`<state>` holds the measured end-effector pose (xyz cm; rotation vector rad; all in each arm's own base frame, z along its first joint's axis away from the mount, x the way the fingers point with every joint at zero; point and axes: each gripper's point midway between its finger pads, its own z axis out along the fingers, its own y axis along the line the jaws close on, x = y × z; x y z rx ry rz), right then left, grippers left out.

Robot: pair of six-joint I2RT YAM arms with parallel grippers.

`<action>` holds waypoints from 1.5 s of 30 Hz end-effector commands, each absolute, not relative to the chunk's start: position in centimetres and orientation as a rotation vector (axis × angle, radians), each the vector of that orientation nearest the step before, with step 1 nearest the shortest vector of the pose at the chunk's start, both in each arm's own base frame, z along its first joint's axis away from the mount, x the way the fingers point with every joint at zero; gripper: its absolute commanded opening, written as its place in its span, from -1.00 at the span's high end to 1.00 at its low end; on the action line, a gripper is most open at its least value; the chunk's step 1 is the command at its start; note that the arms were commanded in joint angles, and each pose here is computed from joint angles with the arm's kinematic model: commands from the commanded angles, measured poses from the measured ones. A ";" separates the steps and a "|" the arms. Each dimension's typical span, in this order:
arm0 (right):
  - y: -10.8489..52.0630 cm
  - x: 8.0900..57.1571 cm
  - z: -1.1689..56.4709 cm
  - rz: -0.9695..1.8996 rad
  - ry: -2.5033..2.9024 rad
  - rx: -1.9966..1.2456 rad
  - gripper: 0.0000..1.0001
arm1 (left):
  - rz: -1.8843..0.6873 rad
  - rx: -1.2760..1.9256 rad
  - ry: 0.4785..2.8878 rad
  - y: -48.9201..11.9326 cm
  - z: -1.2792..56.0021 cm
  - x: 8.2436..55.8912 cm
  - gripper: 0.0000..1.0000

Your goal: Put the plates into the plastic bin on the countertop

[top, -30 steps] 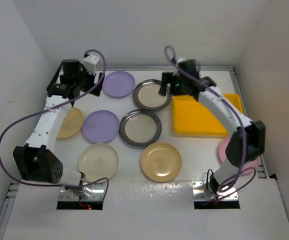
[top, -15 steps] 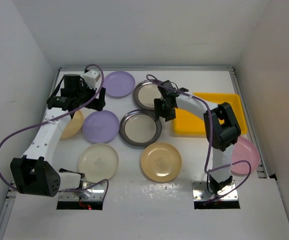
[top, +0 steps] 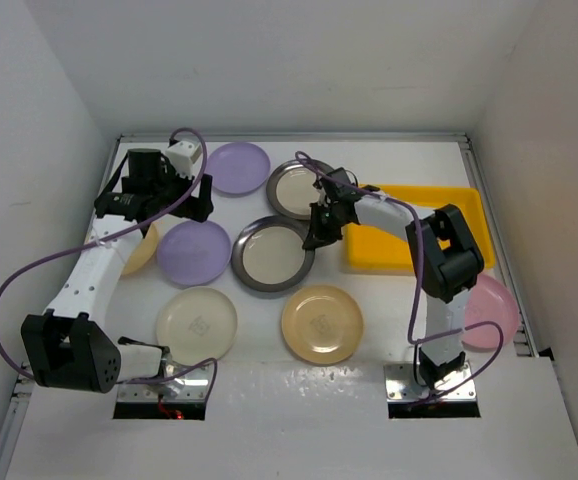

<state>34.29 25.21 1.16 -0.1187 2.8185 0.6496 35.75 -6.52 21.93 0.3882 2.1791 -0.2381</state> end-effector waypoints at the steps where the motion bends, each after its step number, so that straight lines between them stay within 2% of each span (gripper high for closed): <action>1: 23.9 35.4 3.4 0.572 2.720 -0.103 1.00 | -0.265 0.389 2.123 -7.1 23.5 36.4 -0.82; 7: 25.6 35.9 15.8 0.832 2.413 -0.157 1.00 | -0.255 0.408 2.119 -7.0 23.6 36.9 -0.82; 11: 22.2 37.1 23.0 0.963 2.211 0.041 1.00 | -0.266 0.414 2.113 -7.3 23.8 37.5 -0.82; 13: 17.4 38.4 25.8 0.963 2.076 0.164 1.00 | -0.274 0.419 2.100 -7.4 24.2 37.6 -0.82; 14: 16.0 38.1 24.1 0.965 2.099 0.256 1.00 | -0.274 0.419 2.100 -7.4 24.2 37.6 -0.82; 15: 11.4 39.3 24.0 0.890 2.059 0.396 1.00 | -0.274 0.419 2.100 -7.4 24.2 37.6 -0.82; 16: 9.9 39.1 24.7 0.875 2.023 0.446 1.00 | -0.274 0.419 2.100 -7.4 24.2 37.6 -0.82; 20: -0.6 38.6 20.1 0.710 1.998 0.752 1.00 | -0.260 0.424 2.109 -7.3 23.9 37.8 -0.82; 25: -5.9 36.8 16.7 0.637 2.046 0.895 1.00 | -0.228 0.413 2.112 -6.5 23.9 38.2 -0.82; 32: -8.9 37.3 11.9 0.636 2.086 0.994 1.00 | -0.221 0.413 2.132 -6.2 23.5 39.1 -0.82; 42: -8.6 35.3 14.3 0.609 2.099 0.873 1.00 | -0.226 0.452 2.141 -5.9 23.6 41.5 -0.82; 45: -7.7 35.7 13.3 0.716 2.136 0.879 1.00 | -0.237 0.467 2.152 -6.1 23.3 42.5 -0.79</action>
